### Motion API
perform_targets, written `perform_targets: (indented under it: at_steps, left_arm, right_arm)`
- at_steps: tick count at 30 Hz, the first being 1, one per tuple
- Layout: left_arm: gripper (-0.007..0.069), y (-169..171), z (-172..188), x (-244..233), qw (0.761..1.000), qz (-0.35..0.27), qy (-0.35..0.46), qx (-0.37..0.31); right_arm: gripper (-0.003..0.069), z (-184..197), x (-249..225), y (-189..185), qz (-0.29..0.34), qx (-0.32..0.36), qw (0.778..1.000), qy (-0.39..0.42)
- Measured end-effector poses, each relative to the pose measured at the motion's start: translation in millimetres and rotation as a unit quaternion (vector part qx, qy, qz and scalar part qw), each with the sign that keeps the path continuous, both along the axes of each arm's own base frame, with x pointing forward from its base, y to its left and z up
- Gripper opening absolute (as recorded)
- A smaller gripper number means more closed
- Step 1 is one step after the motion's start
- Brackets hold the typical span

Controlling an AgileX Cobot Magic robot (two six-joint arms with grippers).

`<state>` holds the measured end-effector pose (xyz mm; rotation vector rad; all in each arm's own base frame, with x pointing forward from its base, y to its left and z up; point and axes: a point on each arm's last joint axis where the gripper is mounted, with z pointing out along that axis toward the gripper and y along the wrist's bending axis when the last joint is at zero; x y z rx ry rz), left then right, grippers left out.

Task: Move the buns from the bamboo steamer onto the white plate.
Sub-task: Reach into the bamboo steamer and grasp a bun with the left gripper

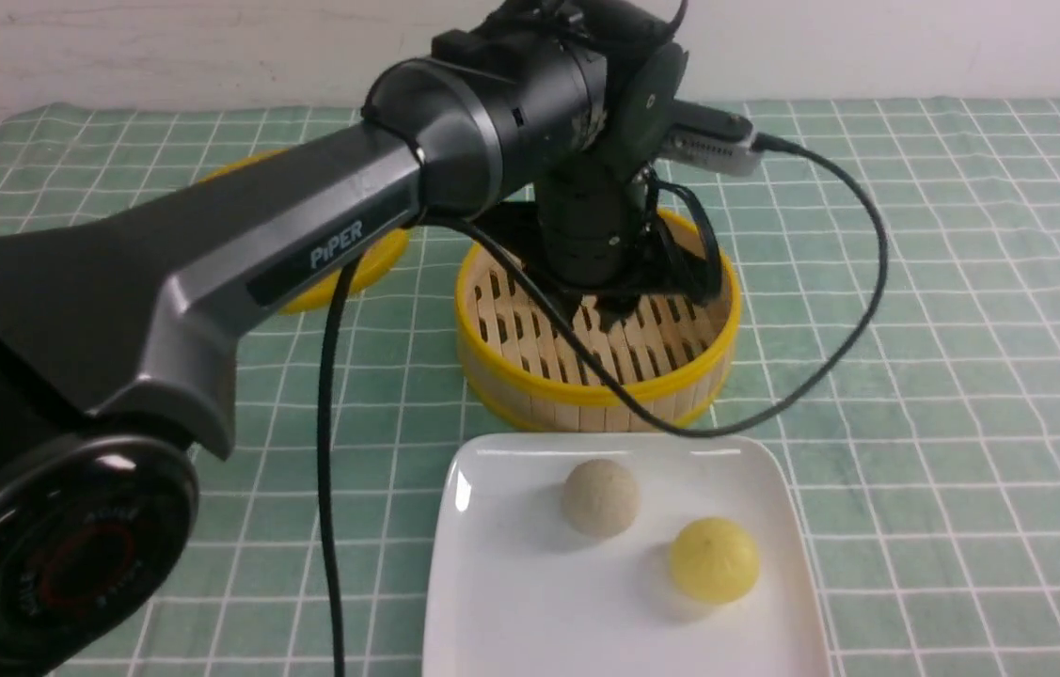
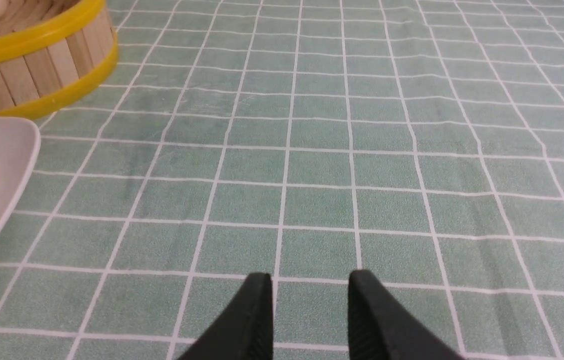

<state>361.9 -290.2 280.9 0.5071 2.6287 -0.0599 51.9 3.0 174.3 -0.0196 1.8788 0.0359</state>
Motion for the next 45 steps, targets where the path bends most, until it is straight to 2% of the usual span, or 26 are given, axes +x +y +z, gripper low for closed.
perform_targets:
  at_steps: [1,4,9,13,20,23,26,30,33,34,35,38,39,41,45]
  left_arm:
    - [0.0085,5,3,5,1.000,0.012,-0.005,-0.004]
    - [0.0019,18,8,17,0.999,0.035,-0.002,-0.017]
    - [0.0002,45,8,45,0.993,0.067,0.035,-0.092]
    - [0.0013,56,-7,68,0.983,0.073,0.052,-0.160]
    - [0.0150,47,-29,89,0.976,0.061,0.011,-0.210]
    - [0.0274,43,-39,95,0.975,0.061,-0.005,-0.214]
    - [0.0356,43,-49,100,0.977,0.061,-0.013,-0.204]
    - [0.0393,43,-59,102,0.979,0.062,-0.009,-0.195]
    - [0.0376,41,-67,103,0.980,0.061,-0.003,-0.190]
    - [0.0330,40,-71,102,0.981,0.060,0.004,-0.185]
    - [0.0330,40,-72,102,0.981,0.060,0.006,-0.184]
    - [0.0186,40,-76,98,0.983,0.059,0.031,-0.172]
    - [0.0105,41,-76,95,0.984,0.058,0.043,-0.165]
    - [0.0045,42,-71,92,0.984,0.056,0.057,-0.159]
    - [0.0028,46,-38,80,0.984,0.047,0.068,-0.156]
  right_arm:
    - [0.0240,0,0,0,0.000,0.000,1.000,0.000]
    - [0.0240,0,0,0,0.000,0.000,1.000,0.000]
    - [0.0240,0,0,0,0.000,0.000,1.000,0.000]
    - [0.0240,0,0,0,0.000,0.000,1.000,0.000]
    - [0.0240,0,0,0,0.000,0.000,1.000,0.000]
    - [0.0240,0,0,0,0.000,0.000,1.000,0.000]
    - [0.0240,0,0,0,0.000,0.000,1.000,0.000]
    - [0.0240,0,0,0,0.000,0.000,1.000,0.000]
    - [0.0240,0,0,0,0.000,0.000,1.000,0.000]
    - [0.0240,0,0,0,0.000,0.000,1.000,0.000]
    - [0.0240,0,0,0,0.000,0.000,1.000,0.000]
    - [0.0240,0,0,0,0.000,0.000,1.000,0.000]
    - [0.0240,0,0,0,0.000,0.000,1.000,0.000]
    - [0.0240,0,0,0,0.000,0.000,1.000,0.000]
    - [0.0240,0,0,0,0.000,0.000,1.000,0.000]
